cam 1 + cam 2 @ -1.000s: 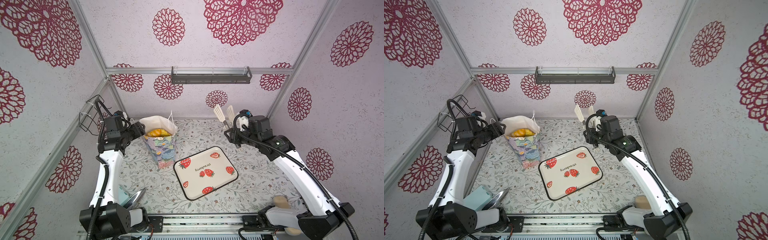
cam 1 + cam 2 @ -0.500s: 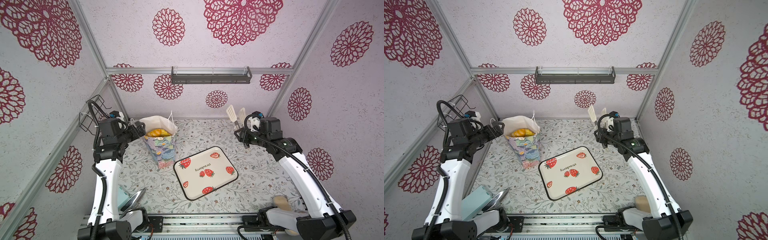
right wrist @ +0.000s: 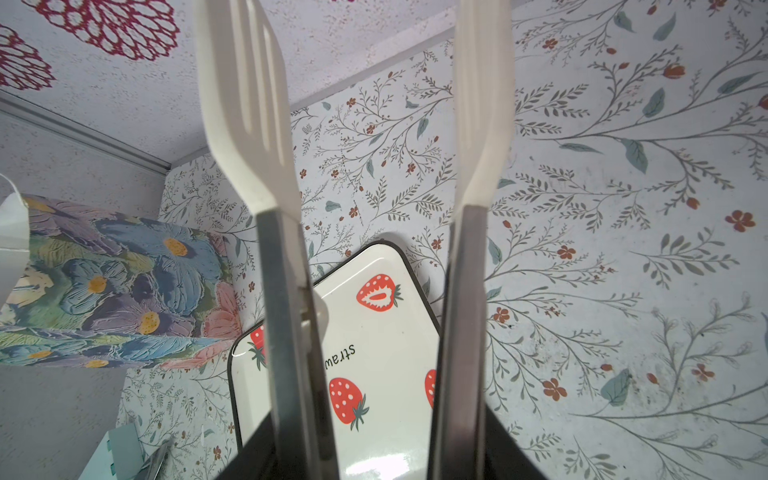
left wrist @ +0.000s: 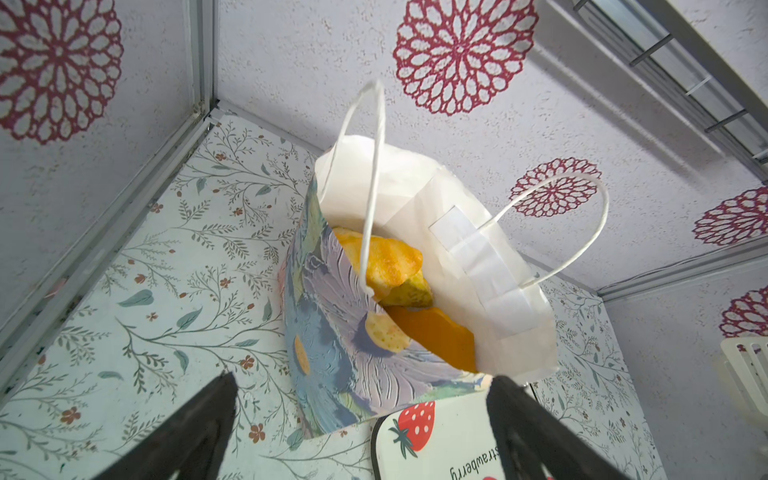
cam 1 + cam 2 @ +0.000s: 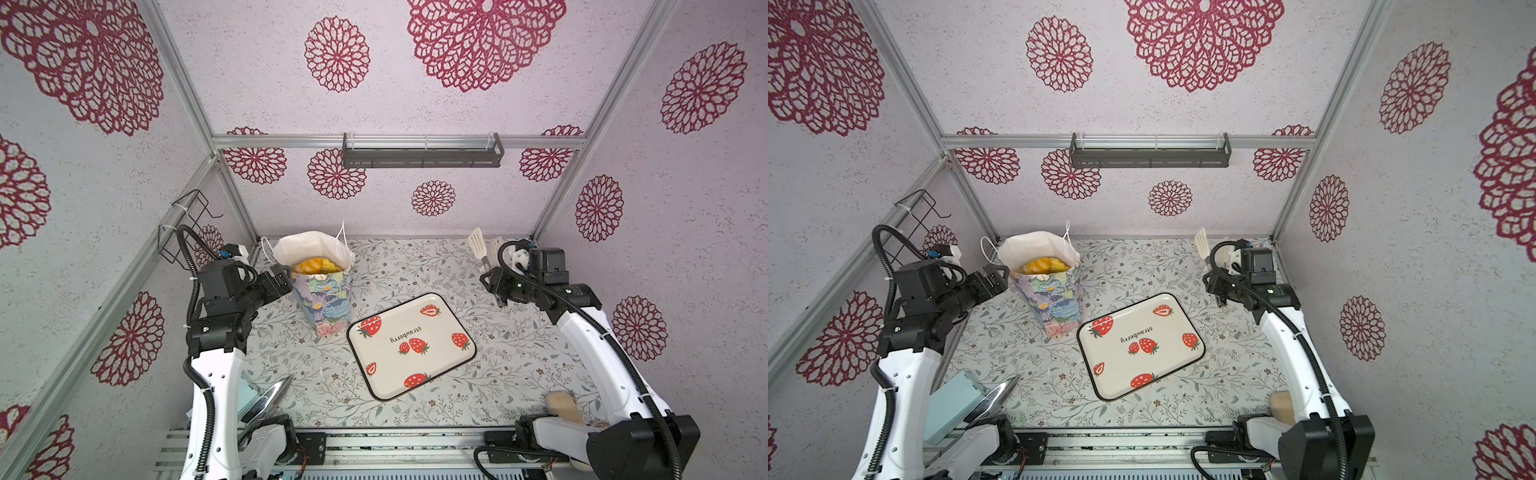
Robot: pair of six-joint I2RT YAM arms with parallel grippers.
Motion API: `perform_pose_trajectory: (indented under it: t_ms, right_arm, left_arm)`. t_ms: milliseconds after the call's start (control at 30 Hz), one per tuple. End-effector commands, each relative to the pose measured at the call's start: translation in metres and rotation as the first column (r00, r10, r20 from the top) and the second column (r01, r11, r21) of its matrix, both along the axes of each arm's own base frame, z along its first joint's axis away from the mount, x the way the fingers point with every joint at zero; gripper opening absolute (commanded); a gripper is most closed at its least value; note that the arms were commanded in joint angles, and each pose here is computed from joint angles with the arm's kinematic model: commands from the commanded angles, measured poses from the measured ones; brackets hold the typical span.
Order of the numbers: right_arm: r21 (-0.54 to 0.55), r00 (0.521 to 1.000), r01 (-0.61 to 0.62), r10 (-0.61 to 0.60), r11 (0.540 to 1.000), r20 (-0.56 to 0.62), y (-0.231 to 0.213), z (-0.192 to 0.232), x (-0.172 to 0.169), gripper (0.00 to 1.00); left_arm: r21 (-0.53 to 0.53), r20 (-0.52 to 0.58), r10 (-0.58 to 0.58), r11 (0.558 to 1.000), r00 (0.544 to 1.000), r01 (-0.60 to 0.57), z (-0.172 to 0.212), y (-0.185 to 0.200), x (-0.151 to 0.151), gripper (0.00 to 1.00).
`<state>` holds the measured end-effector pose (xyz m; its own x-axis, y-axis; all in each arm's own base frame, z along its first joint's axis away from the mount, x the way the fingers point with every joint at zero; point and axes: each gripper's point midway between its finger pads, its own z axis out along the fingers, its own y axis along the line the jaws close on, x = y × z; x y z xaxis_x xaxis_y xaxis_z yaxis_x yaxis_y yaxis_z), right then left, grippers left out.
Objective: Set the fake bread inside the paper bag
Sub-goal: 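Set the bag down with the left gripper while right lowers the tongs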
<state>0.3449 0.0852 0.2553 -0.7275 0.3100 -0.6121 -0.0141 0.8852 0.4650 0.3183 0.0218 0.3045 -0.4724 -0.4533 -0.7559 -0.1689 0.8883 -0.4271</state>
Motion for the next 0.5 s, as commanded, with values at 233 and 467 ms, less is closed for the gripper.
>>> perform_pose_trajectory:
  t_ms: [233, 467]
  right_arm:
    - [0.004, 0.997, 0.07, -0.07, 0.998, 0.009, -0.021, -0.007, 0.018, 0.52]
    - [-0.063, 0.986, 0.142, -0.146, 0.988, -0.074, -0.037, -0.045, 0.03, 0.52]
  left_arm:
    - [-0.043, -0.058, 0.025, 0.999, 0.998, -0.027, -0.044, -0.008, -0.02, 0.97]
    - [-0.031, -0.105, 0.072, 0.997, 0.992, -0.075, -0.069, -0.007, -0.034, 0.97]
